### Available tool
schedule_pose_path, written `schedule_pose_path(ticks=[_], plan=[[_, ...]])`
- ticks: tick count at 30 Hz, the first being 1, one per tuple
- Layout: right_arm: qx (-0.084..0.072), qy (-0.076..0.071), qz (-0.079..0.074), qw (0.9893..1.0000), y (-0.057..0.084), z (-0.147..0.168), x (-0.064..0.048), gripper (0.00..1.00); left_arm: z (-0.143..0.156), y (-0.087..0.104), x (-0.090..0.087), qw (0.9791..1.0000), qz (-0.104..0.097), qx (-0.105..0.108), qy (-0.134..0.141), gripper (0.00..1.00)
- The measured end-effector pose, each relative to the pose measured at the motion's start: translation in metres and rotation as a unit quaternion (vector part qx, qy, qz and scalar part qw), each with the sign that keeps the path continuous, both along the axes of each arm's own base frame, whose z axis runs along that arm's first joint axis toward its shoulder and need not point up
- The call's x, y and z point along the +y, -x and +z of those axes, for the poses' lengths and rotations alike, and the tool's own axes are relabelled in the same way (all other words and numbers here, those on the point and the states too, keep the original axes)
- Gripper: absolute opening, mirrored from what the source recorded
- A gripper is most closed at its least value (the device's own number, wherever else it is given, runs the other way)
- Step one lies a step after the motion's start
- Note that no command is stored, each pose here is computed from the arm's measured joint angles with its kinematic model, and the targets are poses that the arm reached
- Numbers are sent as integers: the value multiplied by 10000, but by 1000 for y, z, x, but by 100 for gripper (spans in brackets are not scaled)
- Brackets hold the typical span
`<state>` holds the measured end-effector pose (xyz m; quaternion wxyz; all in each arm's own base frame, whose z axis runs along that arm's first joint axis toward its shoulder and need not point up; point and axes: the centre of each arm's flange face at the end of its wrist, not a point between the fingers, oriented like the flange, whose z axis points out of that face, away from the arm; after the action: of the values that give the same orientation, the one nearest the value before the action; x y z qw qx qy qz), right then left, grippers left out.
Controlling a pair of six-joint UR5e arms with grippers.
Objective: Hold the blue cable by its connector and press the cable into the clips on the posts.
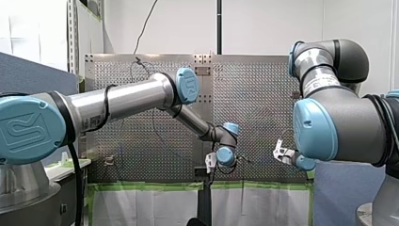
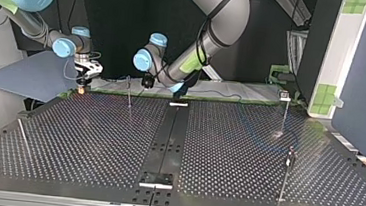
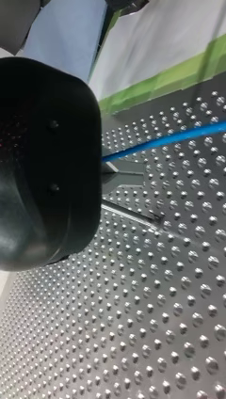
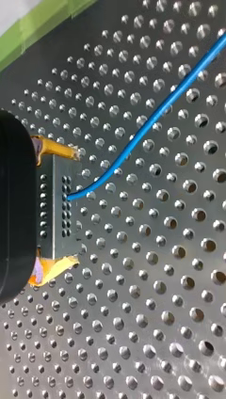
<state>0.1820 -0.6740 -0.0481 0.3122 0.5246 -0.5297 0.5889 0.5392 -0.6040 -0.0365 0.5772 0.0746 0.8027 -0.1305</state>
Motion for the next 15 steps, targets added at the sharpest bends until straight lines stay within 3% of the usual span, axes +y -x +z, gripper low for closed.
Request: schedule_pose_path(ticks=[15], plan=[[-160, 142, -16, 9998, -1, 9, -12, 0, 6, -26, 19, 9999, 147, -6, -12, 0]])
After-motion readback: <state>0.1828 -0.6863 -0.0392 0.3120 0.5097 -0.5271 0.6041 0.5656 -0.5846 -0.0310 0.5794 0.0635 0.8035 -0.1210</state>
